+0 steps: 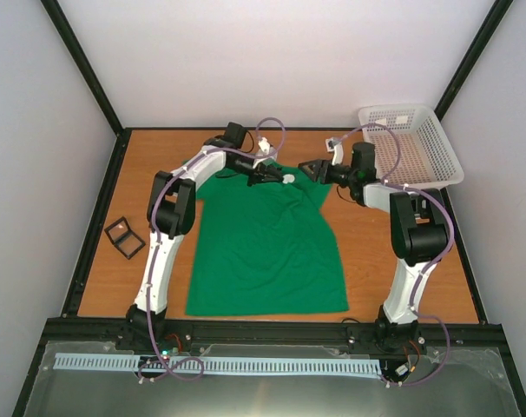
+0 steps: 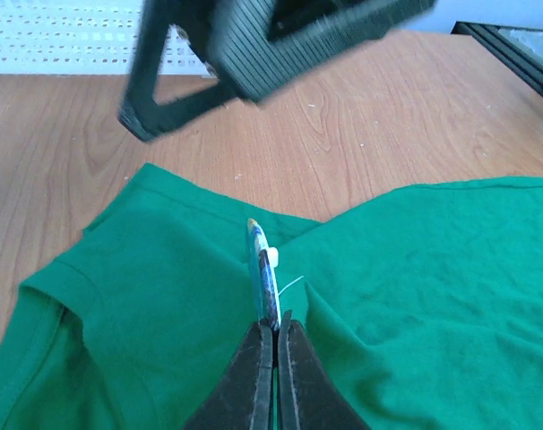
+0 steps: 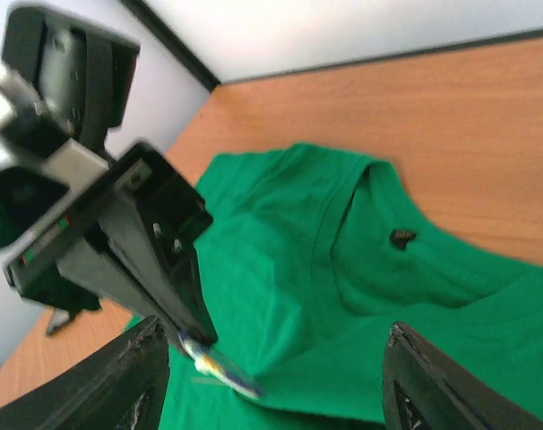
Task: Pin the brooch onto the clothing
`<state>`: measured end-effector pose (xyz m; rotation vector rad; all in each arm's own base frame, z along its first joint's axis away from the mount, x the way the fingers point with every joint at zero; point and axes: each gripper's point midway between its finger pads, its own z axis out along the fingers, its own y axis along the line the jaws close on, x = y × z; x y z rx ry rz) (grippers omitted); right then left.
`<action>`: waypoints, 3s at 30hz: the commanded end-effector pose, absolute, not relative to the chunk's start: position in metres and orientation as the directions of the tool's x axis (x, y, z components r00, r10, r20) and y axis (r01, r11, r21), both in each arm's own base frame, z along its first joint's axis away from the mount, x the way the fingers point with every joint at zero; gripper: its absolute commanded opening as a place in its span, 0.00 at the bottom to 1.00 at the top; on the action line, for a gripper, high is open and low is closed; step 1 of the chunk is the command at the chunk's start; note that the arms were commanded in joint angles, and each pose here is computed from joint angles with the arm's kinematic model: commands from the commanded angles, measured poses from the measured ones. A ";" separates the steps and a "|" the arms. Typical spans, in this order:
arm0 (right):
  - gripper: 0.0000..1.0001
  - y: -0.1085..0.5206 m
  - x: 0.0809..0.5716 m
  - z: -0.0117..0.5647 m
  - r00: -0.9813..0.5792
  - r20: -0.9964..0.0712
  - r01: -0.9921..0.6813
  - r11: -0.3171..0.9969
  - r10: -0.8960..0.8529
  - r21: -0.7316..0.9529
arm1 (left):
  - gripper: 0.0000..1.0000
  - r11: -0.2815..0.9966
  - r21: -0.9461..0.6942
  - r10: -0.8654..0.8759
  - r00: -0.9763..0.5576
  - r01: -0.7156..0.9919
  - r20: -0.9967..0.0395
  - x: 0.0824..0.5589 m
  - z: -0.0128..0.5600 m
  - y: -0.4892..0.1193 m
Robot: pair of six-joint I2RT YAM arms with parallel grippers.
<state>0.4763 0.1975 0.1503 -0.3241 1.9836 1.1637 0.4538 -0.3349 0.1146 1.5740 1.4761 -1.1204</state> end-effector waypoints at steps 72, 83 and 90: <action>0.50 0.262 0.467 0.082 -0.720 -0.680 -0.576 0.431 0.135 0.695 | 0.01 -0.038 -0.383 0.240 -0.364 0.923 -0.900 0.436 0.138 -0.329; 0.48 0.264 0.468 0.076 -0.731 -0.668 -0.562 0.433 0.139 0.705 | 0.01 -0.042 -0.368 0.240 -0.348 0.929 -0.906 0.434 0.143 -0.331; 0.47 0.265 0.468 0.079 -0.742 -0.646 -0.544 0.403 0.180 0.736 | 0.01 -0.051 -0.306 0.237 -0.286 0.951 -0.928 0.424 0.147 -0.330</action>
